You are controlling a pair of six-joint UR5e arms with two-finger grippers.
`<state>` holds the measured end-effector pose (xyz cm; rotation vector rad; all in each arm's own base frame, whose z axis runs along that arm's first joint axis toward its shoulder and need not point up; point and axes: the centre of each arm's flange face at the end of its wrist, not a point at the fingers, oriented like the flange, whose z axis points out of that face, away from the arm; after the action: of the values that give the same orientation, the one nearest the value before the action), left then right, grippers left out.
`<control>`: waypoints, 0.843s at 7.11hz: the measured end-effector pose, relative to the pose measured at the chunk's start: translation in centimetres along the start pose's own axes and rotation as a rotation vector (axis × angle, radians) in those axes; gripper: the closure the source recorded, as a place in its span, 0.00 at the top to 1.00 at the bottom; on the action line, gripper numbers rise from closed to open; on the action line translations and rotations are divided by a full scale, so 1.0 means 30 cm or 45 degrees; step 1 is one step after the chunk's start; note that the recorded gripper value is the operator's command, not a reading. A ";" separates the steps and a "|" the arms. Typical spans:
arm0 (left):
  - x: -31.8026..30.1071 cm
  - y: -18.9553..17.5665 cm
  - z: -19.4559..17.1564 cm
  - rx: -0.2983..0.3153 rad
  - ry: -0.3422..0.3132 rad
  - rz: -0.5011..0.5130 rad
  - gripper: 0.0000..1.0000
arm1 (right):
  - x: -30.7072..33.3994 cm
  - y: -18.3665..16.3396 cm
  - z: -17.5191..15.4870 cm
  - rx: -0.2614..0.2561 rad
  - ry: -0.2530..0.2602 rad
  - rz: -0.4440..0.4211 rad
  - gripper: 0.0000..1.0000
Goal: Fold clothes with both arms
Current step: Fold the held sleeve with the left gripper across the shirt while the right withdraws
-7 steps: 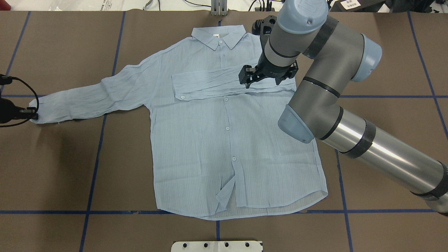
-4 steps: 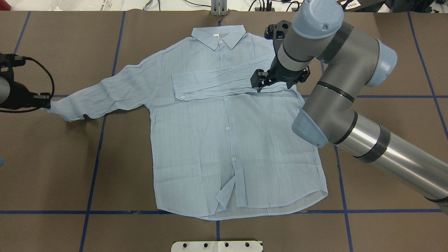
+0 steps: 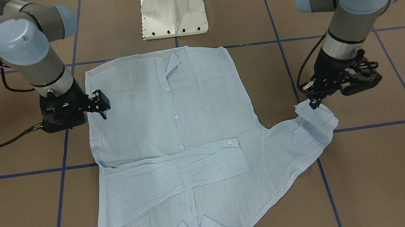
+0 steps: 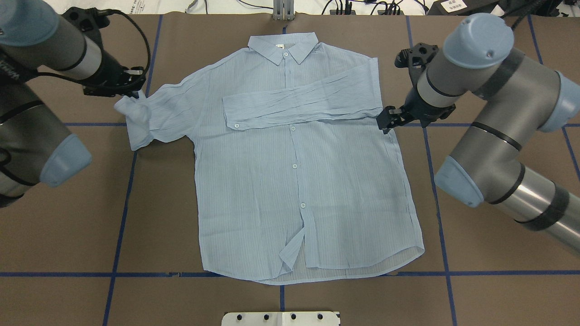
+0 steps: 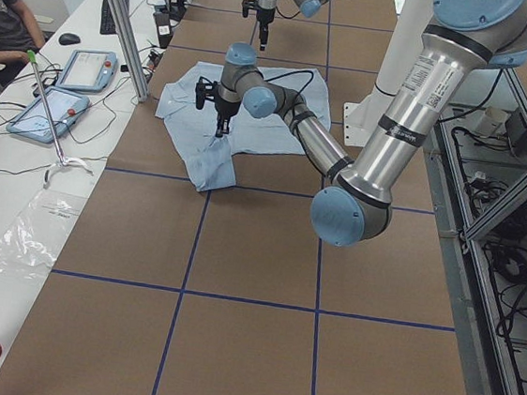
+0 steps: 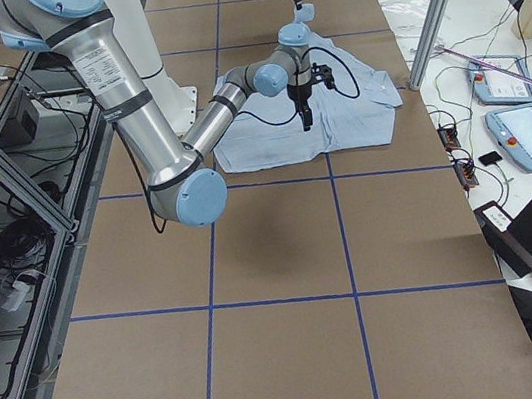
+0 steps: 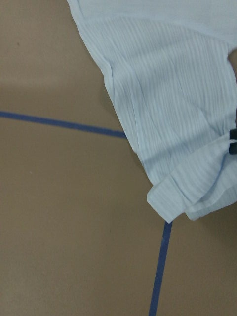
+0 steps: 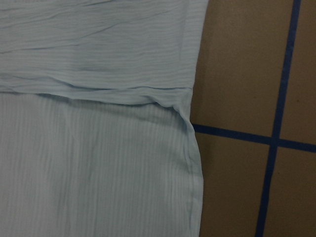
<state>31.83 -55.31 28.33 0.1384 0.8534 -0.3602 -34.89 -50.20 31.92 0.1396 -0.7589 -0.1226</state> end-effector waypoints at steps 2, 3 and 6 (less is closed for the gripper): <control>0.275 -0.003 0.006 -0.023 0.052 -0.149 0.00 | 0.171 0.117 0.008 -0.029 0.035 0.018 1.00; 0.401 0.006 0.007 -0.037 0.080 -0.221 0.00 | 0.221 0.155 0.004 -0.039 0.044 0.029 1.00; 0.712 0.087 0.004 -0.079 0.249 -0.445 0.00 | 0.312 0.261 -0.039 -0.046 0.046 0.042 1.00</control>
<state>45.71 -58.36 12.18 -0.0356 1.0842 -0.6543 -26.88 -43.91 38.75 0.0946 -0.7226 -0.1023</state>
